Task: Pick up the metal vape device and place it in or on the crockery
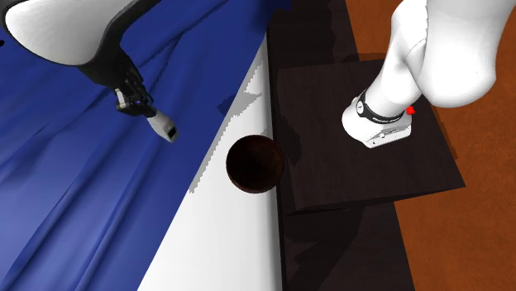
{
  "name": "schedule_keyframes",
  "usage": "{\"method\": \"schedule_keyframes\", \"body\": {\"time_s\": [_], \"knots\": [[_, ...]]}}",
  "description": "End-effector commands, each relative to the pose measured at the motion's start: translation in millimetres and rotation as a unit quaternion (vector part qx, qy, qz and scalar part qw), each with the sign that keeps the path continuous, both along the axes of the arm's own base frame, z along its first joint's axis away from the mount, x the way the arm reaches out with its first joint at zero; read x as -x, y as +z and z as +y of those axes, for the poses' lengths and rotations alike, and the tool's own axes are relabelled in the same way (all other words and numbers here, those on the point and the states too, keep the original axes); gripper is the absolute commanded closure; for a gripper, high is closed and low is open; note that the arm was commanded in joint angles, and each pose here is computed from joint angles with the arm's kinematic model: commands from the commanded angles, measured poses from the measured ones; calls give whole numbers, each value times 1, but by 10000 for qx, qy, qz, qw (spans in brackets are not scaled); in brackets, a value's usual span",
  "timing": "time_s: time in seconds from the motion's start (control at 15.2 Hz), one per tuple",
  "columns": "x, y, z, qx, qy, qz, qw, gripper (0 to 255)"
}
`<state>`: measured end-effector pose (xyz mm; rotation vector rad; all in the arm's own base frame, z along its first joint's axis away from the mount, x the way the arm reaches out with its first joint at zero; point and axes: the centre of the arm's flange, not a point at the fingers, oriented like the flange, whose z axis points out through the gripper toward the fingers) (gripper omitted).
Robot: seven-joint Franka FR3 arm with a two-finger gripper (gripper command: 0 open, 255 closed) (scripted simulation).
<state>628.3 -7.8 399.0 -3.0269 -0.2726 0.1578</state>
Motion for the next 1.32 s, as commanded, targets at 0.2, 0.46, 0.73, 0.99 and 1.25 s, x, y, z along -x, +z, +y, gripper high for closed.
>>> {"method": "schedule_keyframes", "body": {"time_s": [0.2, 0.46, 0.73, 0.99, 1.25], "knots": [[1, 23, 0, 0, 0, 1, 10000, 255], [48, 33, 21, 0, 0, 1, 10000, 255], [96, 43, 42, 0, 0, 1, 10000, 255], [143, 54, 63, 0, 0, 1, 10000, 255], [190, 64, 85, 0, 0, 1, 10000, 255]]}}
